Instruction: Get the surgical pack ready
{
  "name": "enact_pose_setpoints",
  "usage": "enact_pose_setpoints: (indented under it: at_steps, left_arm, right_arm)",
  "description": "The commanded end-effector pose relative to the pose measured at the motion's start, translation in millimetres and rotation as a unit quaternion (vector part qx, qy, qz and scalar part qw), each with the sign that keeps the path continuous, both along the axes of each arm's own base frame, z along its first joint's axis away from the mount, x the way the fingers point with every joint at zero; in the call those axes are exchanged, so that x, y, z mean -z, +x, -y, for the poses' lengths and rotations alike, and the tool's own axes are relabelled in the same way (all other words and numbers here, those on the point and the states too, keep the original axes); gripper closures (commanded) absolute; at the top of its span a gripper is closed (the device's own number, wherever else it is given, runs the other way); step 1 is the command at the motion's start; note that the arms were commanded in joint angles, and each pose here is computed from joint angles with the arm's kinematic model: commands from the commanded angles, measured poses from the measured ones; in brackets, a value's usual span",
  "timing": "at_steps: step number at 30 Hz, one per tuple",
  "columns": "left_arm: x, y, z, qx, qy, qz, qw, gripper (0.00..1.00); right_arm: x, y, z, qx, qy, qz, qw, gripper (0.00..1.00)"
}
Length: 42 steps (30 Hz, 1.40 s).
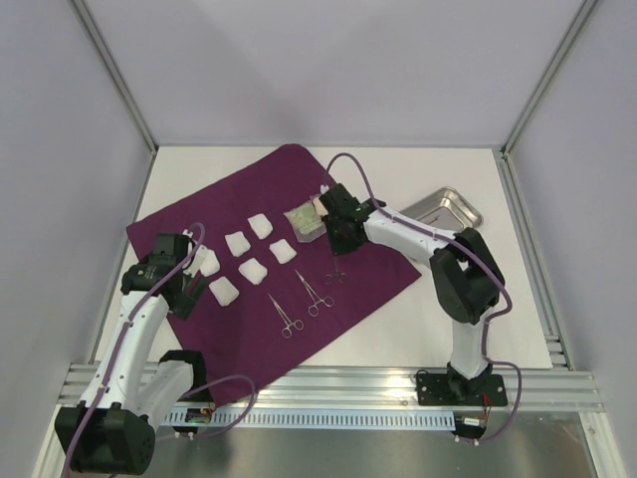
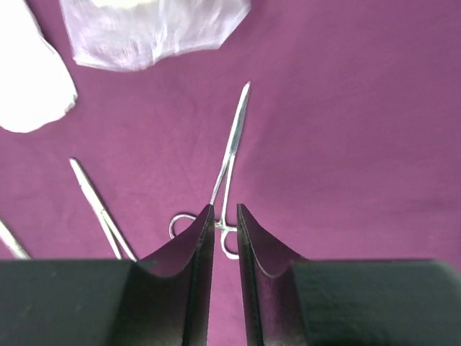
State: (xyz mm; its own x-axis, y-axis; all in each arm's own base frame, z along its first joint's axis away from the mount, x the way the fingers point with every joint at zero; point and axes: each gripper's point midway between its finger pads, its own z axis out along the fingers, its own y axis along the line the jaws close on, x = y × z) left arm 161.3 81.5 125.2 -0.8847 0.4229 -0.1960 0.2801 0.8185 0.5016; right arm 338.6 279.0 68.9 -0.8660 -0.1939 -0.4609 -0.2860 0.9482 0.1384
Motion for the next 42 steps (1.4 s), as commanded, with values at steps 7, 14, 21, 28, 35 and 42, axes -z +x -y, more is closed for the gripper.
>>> enact_pose_setpoints:
  at_steps: [7,14,21,28,35,42]
  left_arm:
    - [-4.6,4.7,-1.5,0.005,0.005,0.012,1.0,0.0]
    - [-4.4,5.1,-1.2,0.005,0.004,0.013,1.0,0.0]
    - [-2.8,4.2,-2.4,0.006,0.008,0.011,1.0,0.0]
    - [-5.9,4.8,-3.4,0.006,0.011,0.015,1.0,0.0]
    - [-6.6,5.4,-3.1,0.005,0.01,0.016,1.0,0.0]
    - [-10.6,7.0,-2.3,0.006,0.008,0.019,1.0,0.0]
  right_arm:
    - [33.7,-7.1,-1.5,-0.012,-0.072,-0.028,0.997,0.83]
    - [48.7,-7.8,1.6,-0.01,-0.086,-0.037,0.996,0.9]
    - [66.3,-10.0,9.0,0.002,-0.113,-0.052,0.992,0.86]
    - [83.3,-20.9,11.8,0.008,-0.113,-0.077,0.991,1.0]
    - [30.2,-5.8,-4.0,0.015,-0.05,-0.016,0.999,1.0]
    - [-26.3,7.7,-5.7,0.048,0.026,0.044,0.998,1.0]
